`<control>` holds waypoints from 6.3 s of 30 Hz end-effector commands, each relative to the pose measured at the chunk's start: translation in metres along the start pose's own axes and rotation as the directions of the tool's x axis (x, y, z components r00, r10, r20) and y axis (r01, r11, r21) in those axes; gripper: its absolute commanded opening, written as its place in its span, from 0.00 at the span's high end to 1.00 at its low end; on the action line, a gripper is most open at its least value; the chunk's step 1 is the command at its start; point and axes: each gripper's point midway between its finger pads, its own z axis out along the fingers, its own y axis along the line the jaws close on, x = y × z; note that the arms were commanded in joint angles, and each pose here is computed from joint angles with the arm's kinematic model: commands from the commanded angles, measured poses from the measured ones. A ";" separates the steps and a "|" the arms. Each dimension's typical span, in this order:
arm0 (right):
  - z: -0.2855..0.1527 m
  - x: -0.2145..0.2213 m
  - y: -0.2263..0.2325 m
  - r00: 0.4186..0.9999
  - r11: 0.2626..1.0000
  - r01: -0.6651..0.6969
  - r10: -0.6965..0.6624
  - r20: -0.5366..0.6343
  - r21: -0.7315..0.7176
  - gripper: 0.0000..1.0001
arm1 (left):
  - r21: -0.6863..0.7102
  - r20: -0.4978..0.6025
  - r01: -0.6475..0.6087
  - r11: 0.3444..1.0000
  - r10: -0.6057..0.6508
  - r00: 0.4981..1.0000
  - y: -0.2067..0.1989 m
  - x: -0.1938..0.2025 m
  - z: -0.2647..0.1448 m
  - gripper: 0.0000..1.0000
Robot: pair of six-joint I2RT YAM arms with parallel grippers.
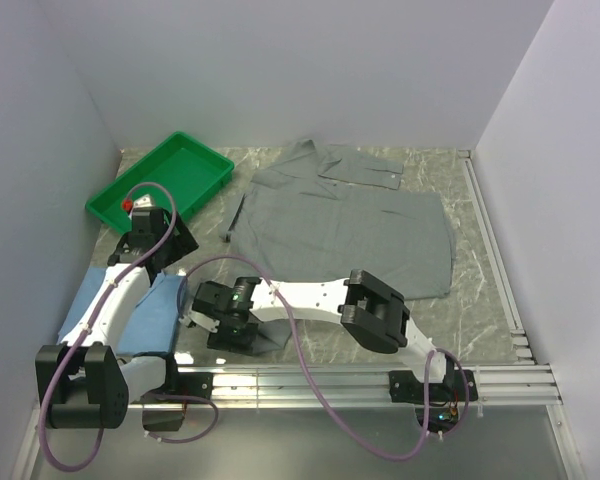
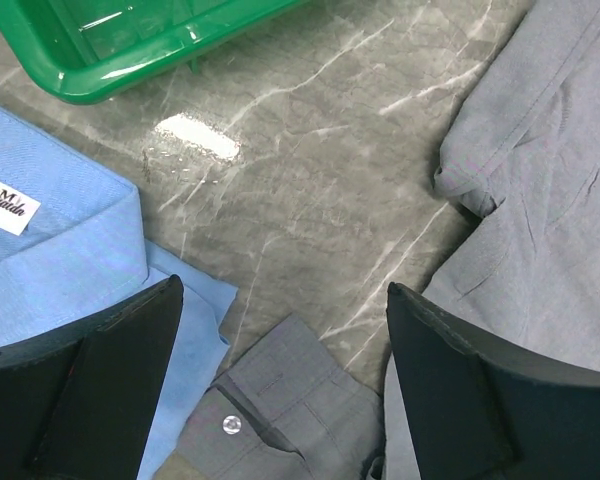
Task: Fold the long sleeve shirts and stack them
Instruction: Fold the shirt
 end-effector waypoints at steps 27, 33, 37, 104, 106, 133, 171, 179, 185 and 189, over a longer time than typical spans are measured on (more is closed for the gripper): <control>-0.184 -0.020 0.019 0.928 0.986 0.097 -0.041 0.371 -0.134 1.00 | 0.037 0.040 0.024 0.999 -0.025 0.999 -0.002 -0.017 0.002 0.12; -0.191 -0.007 0.033 0.922 0.958 0.134 -0.027 0.386 -0.252 0.86 | 0.060 0.022 0.021 0.998 -0.022 1.000 -0.006 -0.013 0.003 0.12; -0.184 0.004 0.043 0.946 0.936 0.131 -0.020 0.324 -0.326 0.60 | 0.109 -0.010 0.023 0.994 -0.022 1.000 -0.015 -0.006 0.004 0.12; -0.151 0.370 -0.266 -0.328 -0.563 -0.786 0.729 0.601 0.255 0.34 | 0.163 -0.569 -0.062 0.985 0.144 0.810 -0.050 0.193 -0.003 0.99; -0.147 0.370 -0.268 -0.333 -0.564 -0.786 0.732 0.595 0.253 0.34 | 0.169 -0.567 -0.065 0.984 0.151 0.810 -0.051 0.191 -0.005 0.99; -0.125 0.377 -0.264 -0.340 -0.561 -0.763 0.771 0.538 0.321 0.61 | 0.207 -0.513 -0.079 0.975 0.176 0.840 -0.058 0.170 -0.019 1.00; -0.219 0.417 -0.211 -0.374 -0.647 -0.742 0.616 0.693 0.175 1.00 | 0.150 -0.410 -0.135 0.979 0.186 0.893 -0.092 0.098 -0.020 1.00; -0.218 0.417 -0.236 -0.397 -0.661 -0.735 0.601 0.694 0.151 1.00 | 0.184 -0.412 -0.140 0.973 0.206 0.888 -0.124 0.078 -0.005 0.99; -0.205 0.426 -0.246 -0.421 -0.687 -0.708 0.600 0.681 0.167 1.00 | 0.201 -0.432 -0.143 0.969 0.219 0.875 -0.143 0.075 0.014 0.87; -0.192 0.431 -0.248 -0.438 -0.700 -0.692 0.602 0.668 0.177 0.90 | 0.210 -0.435 -0.139 0.968 0.219 0.873 -0.152 0.075 0.027 0.69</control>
